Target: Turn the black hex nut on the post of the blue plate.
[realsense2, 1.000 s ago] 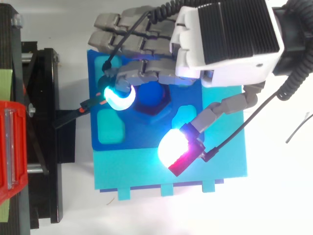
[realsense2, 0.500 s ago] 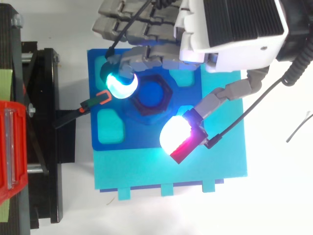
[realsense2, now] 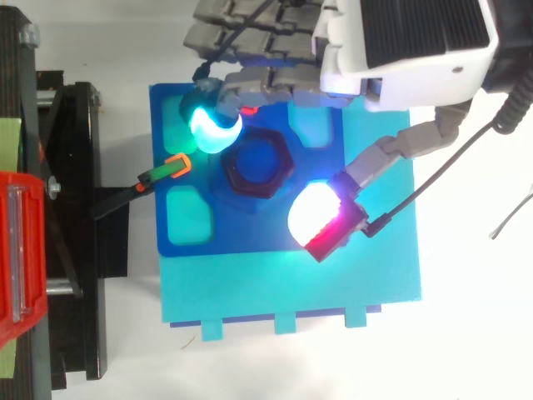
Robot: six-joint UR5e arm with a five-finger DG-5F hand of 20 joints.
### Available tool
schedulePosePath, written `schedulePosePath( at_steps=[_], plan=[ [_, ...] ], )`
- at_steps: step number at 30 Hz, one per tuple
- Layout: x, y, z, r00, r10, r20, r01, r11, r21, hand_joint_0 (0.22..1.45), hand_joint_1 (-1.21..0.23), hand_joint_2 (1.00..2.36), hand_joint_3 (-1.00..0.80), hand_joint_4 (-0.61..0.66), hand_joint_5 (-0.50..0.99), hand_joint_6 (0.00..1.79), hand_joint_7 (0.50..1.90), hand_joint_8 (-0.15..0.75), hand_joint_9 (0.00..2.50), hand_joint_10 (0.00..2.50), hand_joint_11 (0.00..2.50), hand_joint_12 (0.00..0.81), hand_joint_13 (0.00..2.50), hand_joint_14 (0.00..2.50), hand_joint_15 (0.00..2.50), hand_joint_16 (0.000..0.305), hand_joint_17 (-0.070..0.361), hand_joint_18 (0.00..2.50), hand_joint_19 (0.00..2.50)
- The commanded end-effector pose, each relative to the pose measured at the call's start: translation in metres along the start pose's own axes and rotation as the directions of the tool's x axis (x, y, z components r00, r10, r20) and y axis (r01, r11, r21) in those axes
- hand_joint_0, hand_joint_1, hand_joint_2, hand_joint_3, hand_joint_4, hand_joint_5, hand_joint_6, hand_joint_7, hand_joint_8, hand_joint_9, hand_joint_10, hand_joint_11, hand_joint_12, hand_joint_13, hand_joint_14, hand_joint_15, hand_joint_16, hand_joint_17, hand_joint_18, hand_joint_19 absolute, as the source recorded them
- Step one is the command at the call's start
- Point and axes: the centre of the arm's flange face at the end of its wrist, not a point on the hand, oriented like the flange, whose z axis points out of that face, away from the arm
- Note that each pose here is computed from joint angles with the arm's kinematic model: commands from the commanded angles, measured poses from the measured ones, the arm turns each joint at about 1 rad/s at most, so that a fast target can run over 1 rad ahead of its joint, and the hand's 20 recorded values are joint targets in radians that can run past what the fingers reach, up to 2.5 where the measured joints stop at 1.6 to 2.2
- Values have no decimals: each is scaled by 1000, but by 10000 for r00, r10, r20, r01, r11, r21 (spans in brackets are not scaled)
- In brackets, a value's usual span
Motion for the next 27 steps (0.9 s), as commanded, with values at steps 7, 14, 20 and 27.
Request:
schedulePosePath(
  at_steps=[7, 14, 20, 27],
  plan=[
    [-18, 14, -17, 9979, -629, -146, 630, 9980, 53, 408, -312, 1000, -500, 294, -235, 503, 876, 279, 0, 0, 0, 413, 0, 0, 0, 61, 137, 0, 236],
    [-19, 13, -18, 9978, -641, -141, 642, 9979, 67, 410, -309, 1000, -500, 298, -232, 503, 877, 280, 0, 0, 0, 413, 0, 0, 0, 61, 137, 0, 242],
    [-19, 14, -18, 9978, -643, -126, 644, 9979, 62, 411, -312, 1000, -500, 298, -232, 503, 876, 279, 0, 0, 0, 412, 0, 0, 0, 60, 135, 0, 239],
    [-23, 12, -21, 9979, -639, -72, 640, 9979, 75, 414, -313, 1000, -500, 301, -232, 503, 877, 281, 0, 0, 0, 412, 0, 0, 0, 60, 135, 0, 235]
  ],
)
